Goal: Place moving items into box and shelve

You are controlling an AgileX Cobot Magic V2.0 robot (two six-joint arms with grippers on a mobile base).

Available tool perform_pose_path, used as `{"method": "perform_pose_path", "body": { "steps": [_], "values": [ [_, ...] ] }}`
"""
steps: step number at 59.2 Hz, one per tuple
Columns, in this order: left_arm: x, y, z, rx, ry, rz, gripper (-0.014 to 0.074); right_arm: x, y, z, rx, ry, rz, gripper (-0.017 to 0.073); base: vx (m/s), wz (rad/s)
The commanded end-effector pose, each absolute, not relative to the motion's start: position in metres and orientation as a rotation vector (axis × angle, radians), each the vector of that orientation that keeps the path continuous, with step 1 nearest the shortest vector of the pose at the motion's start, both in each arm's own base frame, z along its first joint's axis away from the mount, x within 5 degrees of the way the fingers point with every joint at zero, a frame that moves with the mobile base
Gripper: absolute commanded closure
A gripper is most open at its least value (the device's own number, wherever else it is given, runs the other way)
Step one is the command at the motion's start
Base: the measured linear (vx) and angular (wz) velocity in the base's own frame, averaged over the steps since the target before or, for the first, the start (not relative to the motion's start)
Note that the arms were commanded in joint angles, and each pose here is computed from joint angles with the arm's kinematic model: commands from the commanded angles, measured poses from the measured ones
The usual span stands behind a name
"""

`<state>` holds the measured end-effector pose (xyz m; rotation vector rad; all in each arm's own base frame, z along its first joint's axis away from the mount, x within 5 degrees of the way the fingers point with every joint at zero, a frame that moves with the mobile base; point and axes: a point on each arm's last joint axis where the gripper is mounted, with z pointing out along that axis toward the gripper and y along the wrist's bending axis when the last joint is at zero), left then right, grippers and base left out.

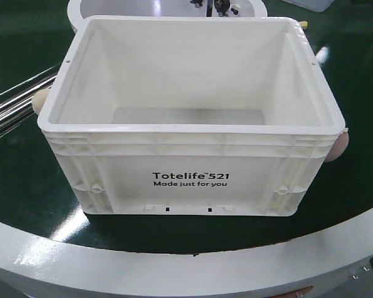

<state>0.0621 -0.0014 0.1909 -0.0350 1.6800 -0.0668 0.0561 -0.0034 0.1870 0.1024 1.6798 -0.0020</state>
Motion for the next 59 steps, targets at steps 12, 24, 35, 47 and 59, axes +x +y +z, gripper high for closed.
{"method": "perform_pose_path", "body": {
  "steps": [12,24,35,47,59],
  "values": [
    [0.063,-0.002,0.2,-0.036,1.603,-0.079,0.0601,0.056,-0.004,0.193,0.095,1.598,-0.014,0.0567,0.0,0.0],
    [0.064,-0.002,0.203,-0.044,1.573,-0.09,0.0601,0.056,-0.004,0.193,0.095,1.598,-0.014,0.0567,0.0,0.0],
    [0.064,-0.002,0.203,-0.044,1.574,-0.09,0.0601,0.056,-0.004,0.193,0.095,1.598,-0.014,0.0567,0.0,0.0],
    [0.063,-0.002,0.218,-0.043,1.504,-0.094,0.0601,0.056,-0.004,0.193,0.095,1.598,-0.014,0.0567,0.0,0.0],
    [0.067,-0.002,0.246,-0.154,1.507,-0.21,0.0601,0.054,-0.005,0.215,0.147,1.356,0.049,0.0567,0.0,0.0]
  ]
}}
